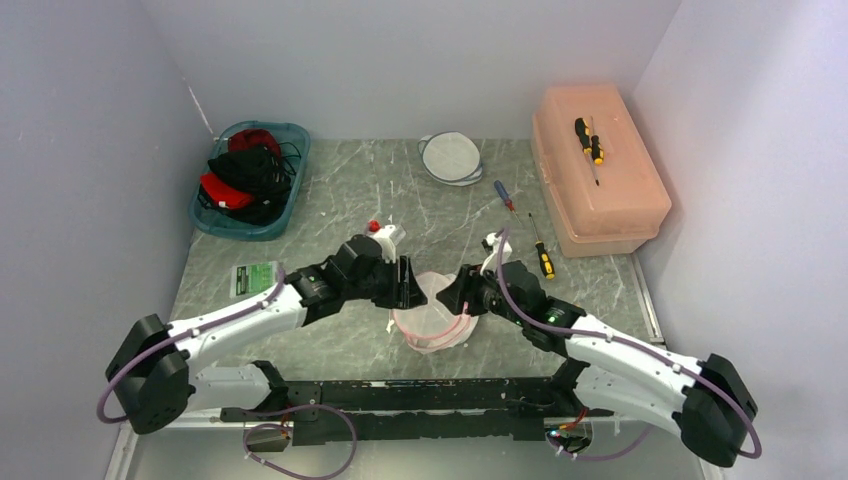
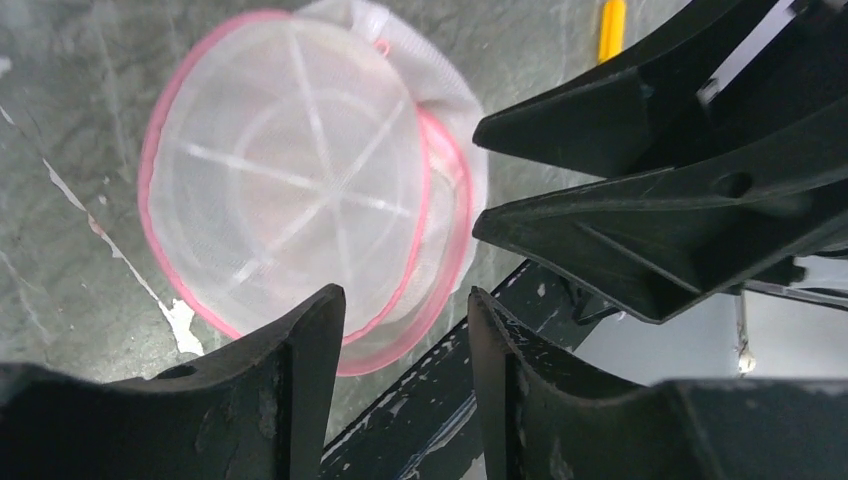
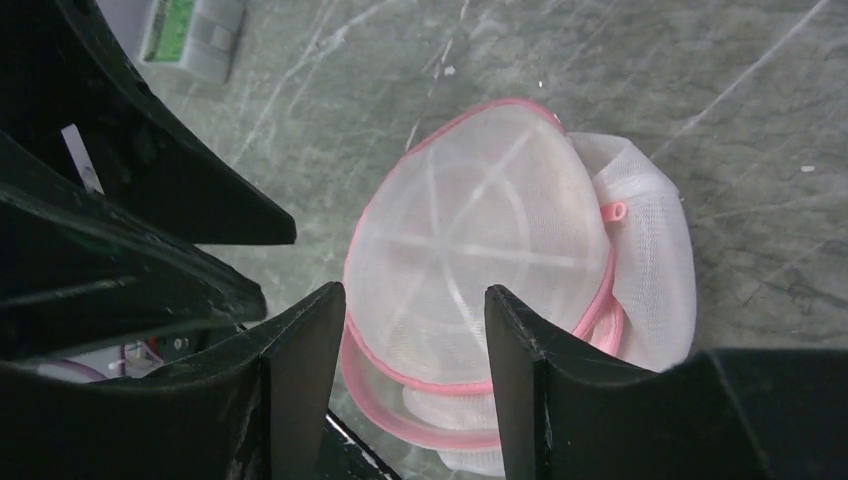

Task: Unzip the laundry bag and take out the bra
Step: Adjust the laundry bag at the center of the board.

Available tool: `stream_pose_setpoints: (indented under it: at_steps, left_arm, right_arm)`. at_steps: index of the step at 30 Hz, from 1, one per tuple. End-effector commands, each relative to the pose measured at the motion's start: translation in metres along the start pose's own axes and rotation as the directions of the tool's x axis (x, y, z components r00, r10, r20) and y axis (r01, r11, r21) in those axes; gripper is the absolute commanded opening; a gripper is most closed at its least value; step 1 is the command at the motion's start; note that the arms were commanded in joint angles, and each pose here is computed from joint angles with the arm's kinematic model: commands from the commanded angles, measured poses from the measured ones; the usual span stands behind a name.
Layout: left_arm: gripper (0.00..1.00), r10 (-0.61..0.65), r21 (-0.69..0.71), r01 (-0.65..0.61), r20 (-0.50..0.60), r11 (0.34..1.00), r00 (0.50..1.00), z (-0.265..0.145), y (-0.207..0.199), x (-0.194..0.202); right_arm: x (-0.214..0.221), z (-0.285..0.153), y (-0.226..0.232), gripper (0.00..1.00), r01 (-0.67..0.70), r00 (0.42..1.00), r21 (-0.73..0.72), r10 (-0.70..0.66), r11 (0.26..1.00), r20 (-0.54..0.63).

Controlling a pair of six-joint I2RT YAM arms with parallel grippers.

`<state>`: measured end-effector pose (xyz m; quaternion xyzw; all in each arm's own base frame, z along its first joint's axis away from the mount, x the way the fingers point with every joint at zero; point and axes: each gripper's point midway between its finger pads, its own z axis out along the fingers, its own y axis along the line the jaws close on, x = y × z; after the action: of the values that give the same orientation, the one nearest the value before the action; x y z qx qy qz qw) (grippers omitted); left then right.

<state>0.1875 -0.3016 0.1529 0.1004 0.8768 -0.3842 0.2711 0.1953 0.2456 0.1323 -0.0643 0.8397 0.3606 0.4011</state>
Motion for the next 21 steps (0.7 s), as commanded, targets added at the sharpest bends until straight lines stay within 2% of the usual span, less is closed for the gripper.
stream_pose_setpoints:
  at_steps: [1, 8, 18, 21]
  left_arm:
    - [0.53, -0.021, 0.050, 0.021, 0.001, 0.999, 1.000, 0.015, -0.002, 0.009]
    - [0.50, -0.031, 0.016, 0.032, -0.029, 0.999, 0.999, 0.028, 0.015, 0.026]
    - [0.56, 0.029, -0.064, -0.026, 0.043, 0.998, 0.999, 0.006, 0.020, 0.007]
    - [0.57, 0.032, -0.084, -0.027, 0.054, 0.996, 0.998, 0.001, 0.025, 0.007]
  right_arm:
    - [0.008, 0.013, 0.003, 0.57, -0.019, 0.999, -0.030, 0.018, 0.999, -0.027]
    - [0.036, 0.019, -0.018, 0.56, -0.013, 0.998, -0.002, 0.012, 1.000, -0.063]
    - [0.011, -0.002, -0.017, 0.60, 0.049, 0.999, 0.028, -0.049, 0.998, 0.010]
    - [0.021, -0.003, -0.023, 0.59, 0.053, 0.998, 0.036, -0.052, 0.998, -0.017]
